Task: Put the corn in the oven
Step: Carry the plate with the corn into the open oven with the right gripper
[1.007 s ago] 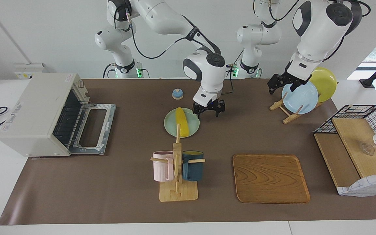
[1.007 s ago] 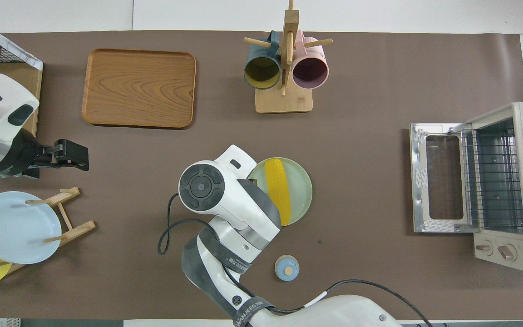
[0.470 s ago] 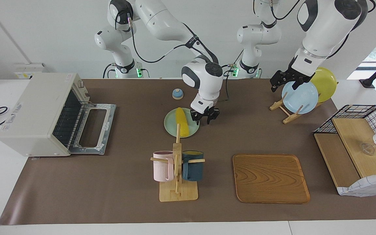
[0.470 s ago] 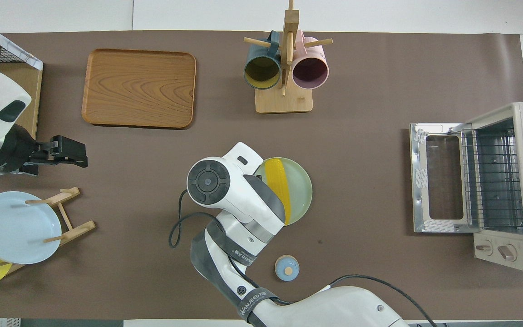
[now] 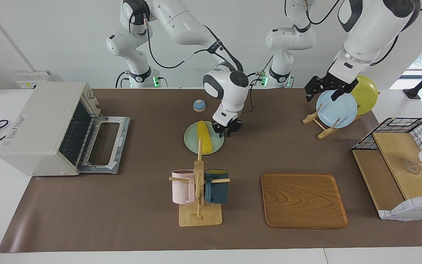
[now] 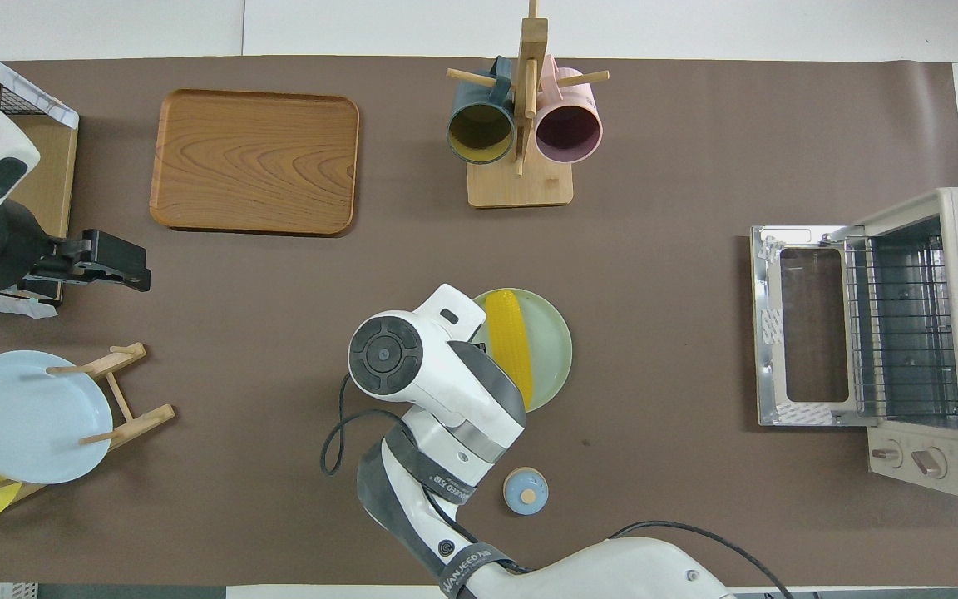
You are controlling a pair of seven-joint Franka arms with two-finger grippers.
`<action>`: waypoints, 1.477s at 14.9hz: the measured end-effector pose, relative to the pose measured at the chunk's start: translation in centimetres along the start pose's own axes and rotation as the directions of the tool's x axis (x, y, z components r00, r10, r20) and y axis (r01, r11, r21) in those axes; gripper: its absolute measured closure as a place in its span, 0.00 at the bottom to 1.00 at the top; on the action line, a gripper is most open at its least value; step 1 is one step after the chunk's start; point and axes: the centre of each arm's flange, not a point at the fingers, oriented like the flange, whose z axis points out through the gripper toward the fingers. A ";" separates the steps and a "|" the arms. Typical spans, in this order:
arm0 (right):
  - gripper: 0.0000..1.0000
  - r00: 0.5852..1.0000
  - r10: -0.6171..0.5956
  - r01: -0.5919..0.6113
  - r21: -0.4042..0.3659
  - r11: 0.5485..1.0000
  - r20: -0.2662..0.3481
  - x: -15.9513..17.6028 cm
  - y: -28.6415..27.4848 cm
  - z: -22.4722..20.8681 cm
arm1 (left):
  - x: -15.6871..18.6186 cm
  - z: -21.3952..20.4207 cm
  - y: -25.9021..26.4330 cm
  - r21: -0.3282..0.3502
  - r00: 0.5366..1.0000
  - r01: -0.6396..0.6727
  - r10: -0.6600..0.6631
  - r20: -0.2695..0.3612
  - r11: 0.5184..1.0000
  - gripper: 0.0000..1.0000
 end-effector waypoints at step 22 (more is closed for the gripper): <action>0.98 0.972 -0.018 0.042 -0.098 0.994 0.236 0.3 38.5 -7.7 | 0.2 0.0 -1.2 0.001 1.000 0.019 -0.019 0.004 1.000 0.00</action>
